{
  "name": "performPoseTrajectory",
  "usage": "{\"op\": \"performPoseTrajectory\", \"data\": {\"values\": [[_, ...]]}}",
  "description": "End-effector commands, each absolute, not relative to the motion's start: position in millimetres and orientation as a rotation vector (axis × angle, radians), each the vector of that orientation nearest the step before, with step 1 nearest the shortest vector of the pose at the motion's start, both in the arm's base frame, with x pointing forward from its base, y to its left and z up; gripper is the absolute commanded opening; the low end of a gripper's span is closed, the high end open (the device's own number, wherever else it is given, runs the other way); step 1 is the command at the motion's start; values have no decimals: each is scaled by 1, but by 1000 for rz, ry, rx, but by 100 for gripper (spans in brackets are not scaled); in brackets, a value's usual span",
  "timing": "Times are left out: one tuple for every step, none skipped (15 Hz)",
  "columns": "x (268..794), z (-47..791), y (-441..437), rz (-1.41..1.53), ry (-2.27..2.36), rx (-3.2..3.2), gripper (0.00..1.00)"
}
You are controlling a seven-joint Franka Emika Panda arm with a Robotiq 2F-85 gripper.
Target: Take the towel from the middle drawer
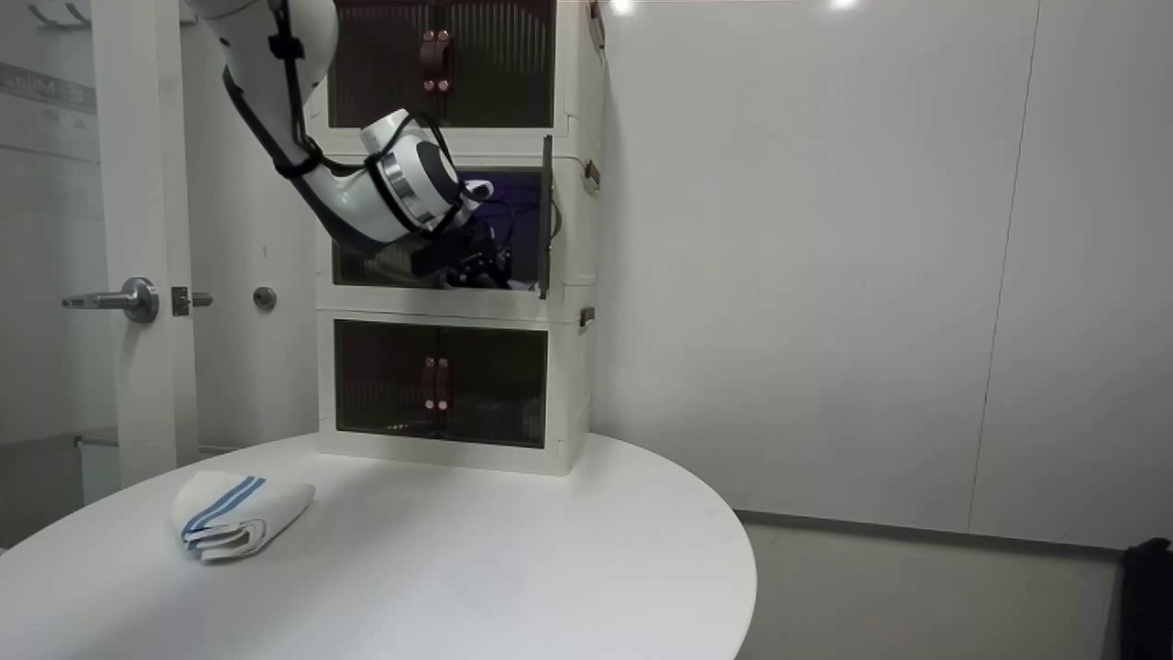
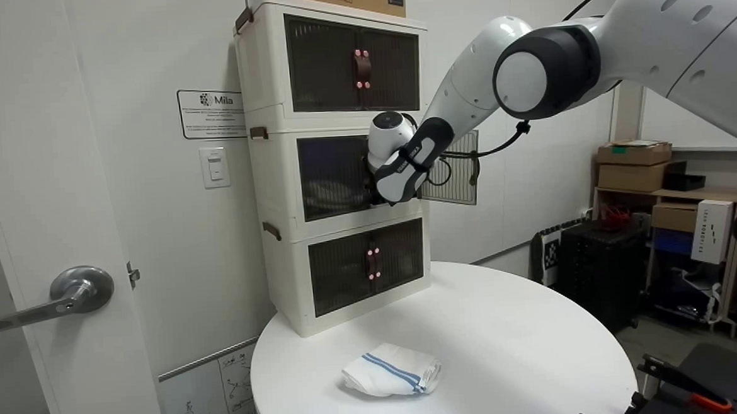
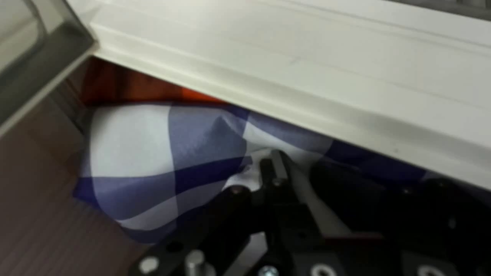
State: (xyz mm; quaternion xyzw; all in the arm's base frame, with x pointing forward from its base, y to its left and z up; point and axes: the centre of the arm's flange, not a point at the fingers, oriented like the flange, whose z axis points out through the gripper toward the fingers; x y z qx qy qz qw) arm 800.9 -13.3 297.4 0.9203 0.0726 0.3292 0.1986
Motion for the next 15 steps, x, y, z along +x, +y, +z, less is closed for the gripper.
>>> {"op": "performPoseTrajectory", "data": {"values": [[812, 297, -12, 976, 173, 2567, 0], [811, 301, -15, 982, 161, 2568, 0], [809, 305, -18, 982, 154, 2582, 0], [805, 310, -21, 985, 141, 2588, 2], [803, 315, -23, 989, 134, 2589, 1], [798, 321, -26, 996, 118, 2599, 2], [794, 327, -28, 1003, 103, 2603, 2], [792, 332, -30, 1012, 91, 2610, 2], [789, 333, -30, 1013, 77, 2622, 2], [786, 336, -30, 1018, 62, 2635, 2], [782, 338, -29, 1025, 45, 2654, 2], [779, 340, -28, 1033, 30, 2673, 2], [777, 341, -27, 1041, 16, 2687, 2], [773, 342, -26, 1046, 2, 2696, 2], [770, 342, -25, 1045, -6, 2705, 2]]}}
